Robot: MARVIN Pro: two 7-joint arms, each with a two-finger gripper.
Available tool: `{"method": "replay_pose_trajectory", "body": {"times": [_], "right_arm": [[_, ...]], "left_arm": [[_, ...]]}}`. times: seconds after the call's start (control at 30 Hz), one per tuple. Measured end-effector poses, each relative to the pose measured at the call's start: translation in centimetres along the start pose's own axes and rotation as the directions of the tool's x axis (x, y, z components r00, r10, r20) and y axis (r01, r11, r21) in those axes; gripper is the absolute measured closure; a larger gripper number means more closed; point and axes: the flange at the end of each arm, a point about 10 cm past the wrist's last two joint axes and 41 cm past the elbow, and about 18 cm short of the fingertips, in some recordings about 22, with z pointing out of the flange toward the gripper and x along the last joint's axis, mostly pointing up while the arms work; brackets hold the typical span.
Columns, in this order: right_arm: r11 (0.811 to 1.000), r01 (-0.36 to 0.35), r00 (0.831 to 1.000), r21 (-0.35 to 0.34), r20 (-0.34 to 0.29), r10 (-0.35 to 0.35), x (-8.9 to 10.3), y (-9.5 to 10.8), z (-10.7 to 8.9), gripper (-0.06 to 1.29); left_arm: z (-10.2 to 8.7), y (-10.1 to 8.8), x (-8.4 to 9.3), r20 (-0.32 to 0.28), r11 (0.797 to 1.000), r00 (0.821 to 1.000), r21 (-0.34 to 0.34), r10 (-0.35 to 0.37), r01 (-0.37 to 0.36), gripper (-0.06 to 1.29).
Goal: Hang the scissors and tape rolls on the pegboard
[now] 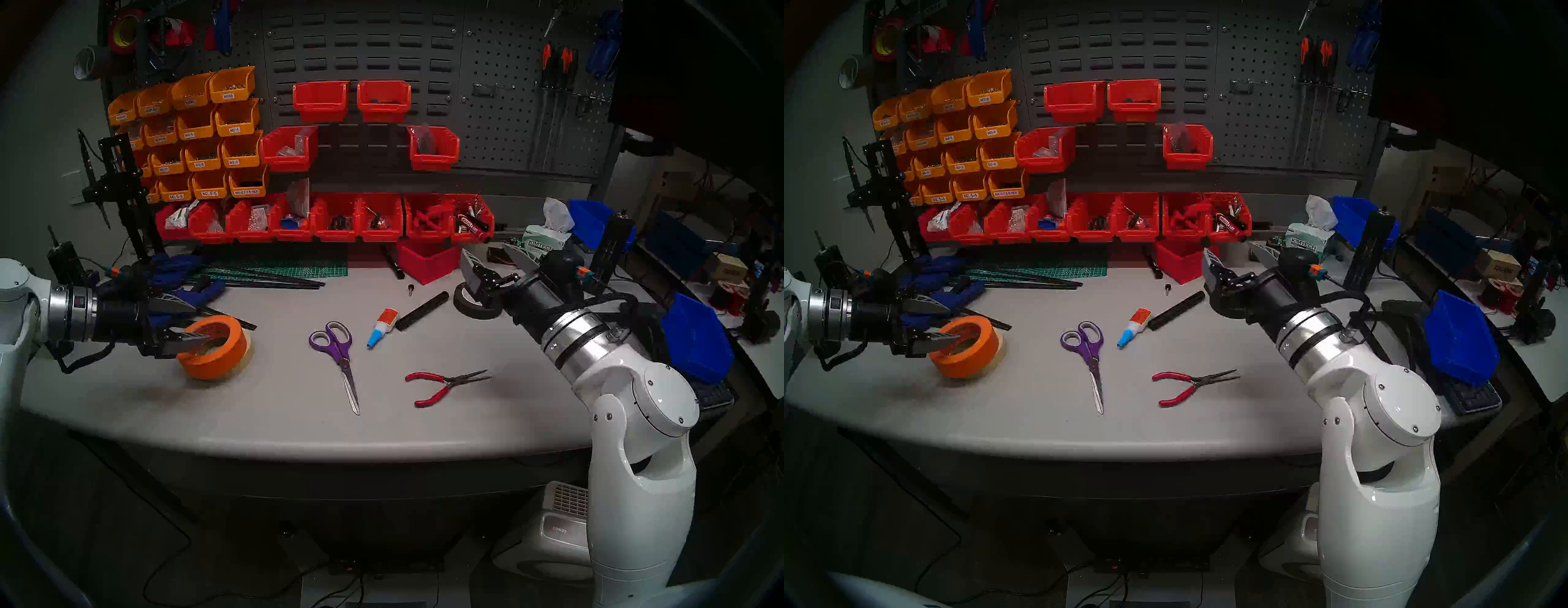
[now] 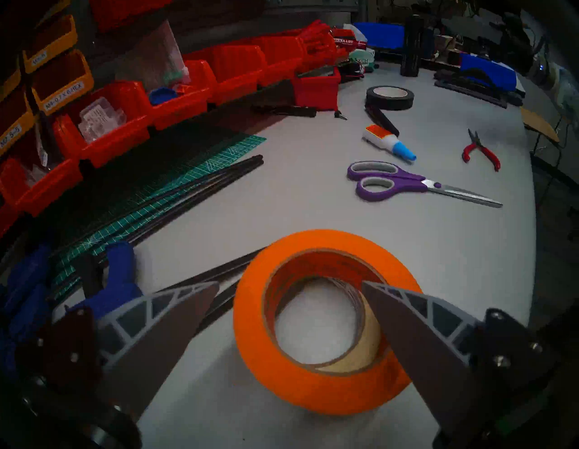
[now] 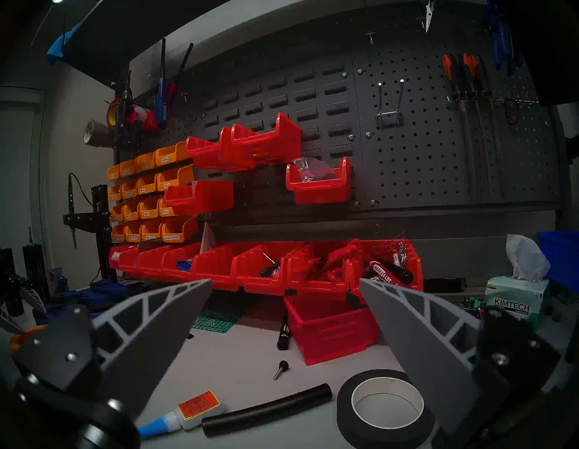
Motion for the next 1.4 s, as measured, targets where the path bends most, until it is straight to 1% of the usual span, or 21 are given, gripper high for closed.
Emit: {"method": "replay_pose_trajectory", "body": {"times": [0.07,0.27,0.5,0.6,0.73,0.9,1.17,1.4], "right_arm": [[1.000,0.000,1.000,0.000,0.000,0.000,0.0,0.0,0.0,0.01],[1.000,0.000,1.000,0.000,0.000,0.000,0.0,0.0,0.0,0.01],[1.000,0.000,1.000,-0.001,0.000,0.000,0.0,0.0,0.0,0.01],[1.000,0.000,1.000,0.000,0.000,0.000,0.0,0.0,0.0,0.01],[1.000,0.000,1.000,0.000,0.000,0.000,0.0,0.0,0.0,0.01],[1.000,0.000,1.000,0.000,0.000,0.000,0.0,0.0,0.0,0.01],[1.000,0.000,1.000,0.000,0.001,0.000,0.0,0.0,0.0,0.01],[1.000,-0.001,1.000,0.000,0.001,0.001,0.0,0.0,0.0,0.01]], "left_arm": [[0.0,0.0,-0.4,0.010,1.000,1.000,-0.030,0.006,-0.006,0.00],[-0.2,-0.5,-0.6,0.006,0.995,0.999,-0.091,0.034,-0.033,0.00],[0.2,-1.0,-0.2,-0.011,0.991,0.999,-0.125,0.038,-0.039,0.00],[0.3,-1.0,0.5,-0.031,0.990,0.999,-0.137,0.042,-0.045,0.00],[0.1,-1.2,1.7,-0.058,0.990,0.997,-0.134,0.045,-0.053,0.00],[-0.1,-1.6,2.9,-0.072,0.991,0.996,-0.120,0.057,-0.066,0.00],[1.0,-2.2,2.5,-0.056,0.991,0.997,-0.121,0.053,-0.060,0.00],[2.0,-2.9,2.1,-0.039,0.992,0.997,-0.109,0.059,-0.063,0.00]]}}
